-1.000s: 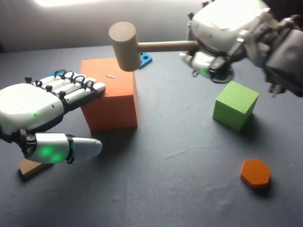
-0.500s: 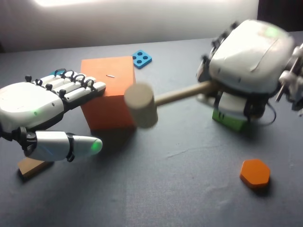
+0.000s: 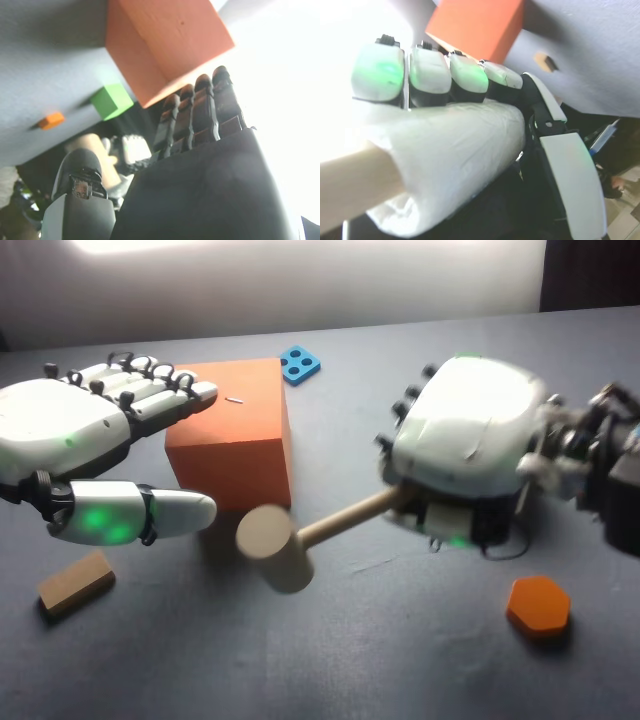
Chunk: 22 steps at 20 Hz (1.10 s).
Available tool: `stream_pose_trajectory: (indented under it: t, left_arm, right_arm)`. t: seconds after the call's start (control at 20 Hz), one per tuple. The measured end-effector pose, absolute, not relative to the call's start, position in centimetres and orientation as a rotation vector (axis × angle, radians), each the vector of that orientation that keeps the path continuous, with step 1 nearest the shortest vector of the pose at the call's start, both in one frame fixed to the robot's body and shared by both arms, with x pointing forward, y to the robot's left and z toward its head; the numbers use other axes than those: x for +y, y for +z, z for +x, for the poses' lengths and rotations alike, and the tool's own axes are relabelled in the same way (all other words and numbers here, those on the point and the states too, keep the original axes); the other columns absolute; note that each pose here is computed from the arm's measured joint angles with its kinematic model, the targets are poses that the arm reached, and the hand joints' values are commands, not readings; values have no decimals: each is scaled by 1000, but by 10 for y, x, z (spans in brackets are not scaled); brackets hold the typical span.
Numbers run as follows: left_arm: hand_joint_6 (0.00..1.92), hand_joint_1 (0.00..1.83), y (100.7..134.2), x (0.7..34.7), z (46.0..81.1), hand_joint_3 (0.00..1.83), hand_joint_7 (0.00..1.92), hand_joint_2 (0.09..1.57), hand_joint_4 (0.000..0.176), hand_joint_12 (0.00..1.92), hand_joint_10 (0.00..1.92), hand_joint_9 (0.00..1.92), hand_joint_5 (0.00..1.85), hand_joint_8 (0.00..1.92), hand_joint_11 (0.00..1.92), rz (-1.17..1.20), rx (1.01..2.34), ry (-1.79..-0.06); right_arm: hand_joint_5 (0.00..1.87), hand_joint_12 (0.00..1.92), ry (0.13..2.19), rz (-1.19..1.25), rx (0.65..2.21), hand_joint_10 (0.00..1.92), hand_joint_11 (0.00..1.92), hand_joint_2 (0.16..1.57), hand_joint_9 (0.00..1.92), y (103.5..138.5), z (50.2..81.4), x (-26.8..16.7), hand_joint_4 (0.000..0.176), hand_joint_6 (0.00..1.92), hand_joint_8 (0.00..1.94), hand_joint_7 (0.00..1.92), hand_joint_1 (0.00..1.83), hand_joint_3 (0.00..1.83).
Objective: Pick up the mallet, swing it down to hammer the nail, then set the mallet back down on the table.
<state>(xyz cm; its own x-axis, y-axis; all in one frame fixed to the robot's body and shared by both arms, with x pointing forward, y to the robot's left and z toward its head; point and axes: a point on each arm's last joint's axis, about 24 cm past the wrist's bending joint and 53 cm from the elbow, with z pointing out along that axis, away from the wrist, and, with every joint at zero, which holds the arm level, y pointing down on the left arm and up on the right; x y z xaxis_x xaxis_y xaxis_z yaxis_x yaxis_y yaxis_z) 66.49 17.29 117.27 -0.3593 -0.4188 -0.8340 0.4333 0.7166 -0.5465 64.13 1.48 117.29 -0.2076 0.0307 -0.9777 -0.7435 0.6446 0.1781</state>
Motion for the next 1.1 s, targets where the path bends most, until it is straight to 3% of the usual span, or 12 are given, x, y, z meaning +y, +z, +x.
stream_pose_trajectory:
  t: [0.45, 1.1]
  left_arm:
    - [0, 0, 1195, 164, 656, 0, 0, 1153, 0, 0, 0, 0, 0, 0, 0, 62, 1696, -940]
    - [0, 0, 1219, 151, 630, 0, 0, 1158, 0, 0, 0, 0, 0, 0, 0, 162, 1682, -965]
  right_arm:
    - [1077, 1921, 798, -694, 1626, 1921, 1392, 1570, 1353, 1142, 633, 61, 0, 1921, 1941, 1288, 242, 6]
    - [1062, 1921, 758, -767, 1596, 1921, 1368, 1566, 1335, 1123, 627, 76, 0, 1921, 1941, 1275, 246, 1]
